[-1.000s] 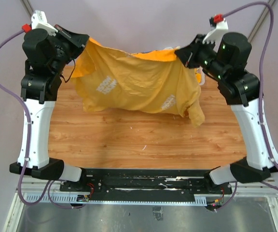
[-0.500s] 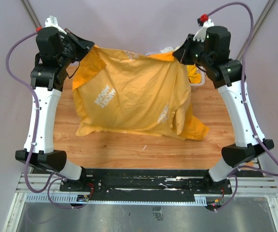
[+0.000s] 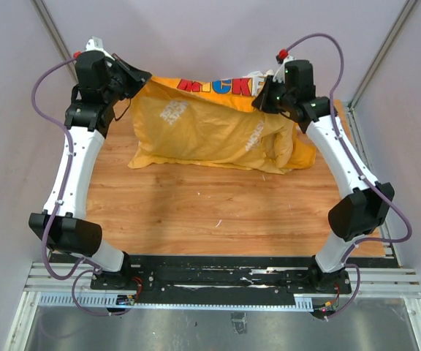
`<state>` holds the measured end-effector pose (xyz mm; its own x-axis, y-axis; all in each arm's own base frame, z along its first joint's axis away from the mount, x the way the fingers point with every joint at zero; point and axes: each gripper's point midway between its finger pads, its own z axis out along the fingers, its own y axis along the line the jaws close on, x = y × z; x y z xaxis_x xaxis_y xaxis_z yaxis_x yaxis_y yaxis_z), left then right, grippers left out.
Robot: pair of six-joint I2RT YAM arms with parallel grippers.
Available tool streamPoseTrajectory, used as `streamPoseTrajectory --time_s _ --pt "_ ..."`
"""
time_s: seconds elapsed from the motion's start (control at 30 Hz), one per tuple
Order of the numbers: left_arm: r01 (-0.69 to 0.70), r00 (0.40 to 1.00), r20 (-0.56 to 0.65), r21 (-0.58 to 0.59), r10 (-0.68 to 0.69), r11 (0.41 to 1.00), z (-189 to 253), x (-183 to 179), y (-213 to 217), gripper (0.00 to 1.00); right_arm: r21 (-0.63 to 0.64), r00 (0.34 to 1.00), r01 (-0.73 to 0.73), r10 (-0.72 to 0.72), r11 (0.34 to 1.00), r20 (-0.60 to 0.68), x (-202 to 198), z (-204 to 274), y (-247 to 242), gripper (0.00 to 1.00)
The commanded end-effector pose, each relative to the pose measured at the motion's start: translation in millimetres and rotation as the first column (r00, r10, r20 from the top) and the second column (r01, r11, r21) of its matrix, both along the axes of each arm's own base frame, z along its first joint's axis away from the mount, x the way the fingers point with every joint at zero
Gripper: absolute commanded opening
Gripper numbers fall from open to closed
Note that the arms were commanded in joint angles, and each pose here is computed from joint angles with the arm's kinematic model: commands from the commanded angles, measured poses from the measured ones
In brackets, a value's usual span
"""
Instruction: Put the pillow into the pillowcase
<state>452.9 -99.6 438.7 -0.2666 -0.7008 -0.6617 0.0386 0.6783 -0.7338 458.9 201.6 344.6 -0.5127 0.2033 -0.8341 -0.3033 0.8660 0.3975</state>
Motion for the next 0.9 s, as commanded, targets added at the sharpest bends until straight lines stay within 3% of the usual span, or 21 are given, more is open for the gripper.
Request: streamPoseTrajectory --time_s 0.0,0.1,0.37,0.5,0.63,0.87 --pt "0.023 0.998 0.061 -0.013 -0.023 1.000 9 2 -1 0.00 0.007 0.999 -0.009 0.009 1.000 -0.037 1 -27 2 0.01" --pt "0.053 0.997 0.059 -0.026 -0.052 0.998 9 1 -7 0.00 0.010 1.000 -0.012 0.012 1.000 -0.006 -4 -11 2 0.01" --pt "0.077 0.975 0.213 -0.027 -0.070 0.997 101 -30 -5 0.00 0.059 0.949 -0.013 -0.006 0.998 0.314 -48 164 -18 0.01" --pt "0.068 0.957 0.284 -0.037 -0.055 0.997 135 -46 1 0.00 0.099 0.901 -0.006 -0.037 0.995 0.433 -78 216 -32 0.01" --pt "0.076 0.956 0.288 -0.044 -0.061 0.996 138 -46 3 0.00 0.101 0.902 0.001 -0.045 0.995 0.430 -76 206 -33 0.01" --pt "0.101 0.983 0.161 -0.062 -0.090 0.993 66 -25 -4 0.00 0.056 0.980 -0.006 -0.006 0.998 0.201 -37 93 -14 0.01"
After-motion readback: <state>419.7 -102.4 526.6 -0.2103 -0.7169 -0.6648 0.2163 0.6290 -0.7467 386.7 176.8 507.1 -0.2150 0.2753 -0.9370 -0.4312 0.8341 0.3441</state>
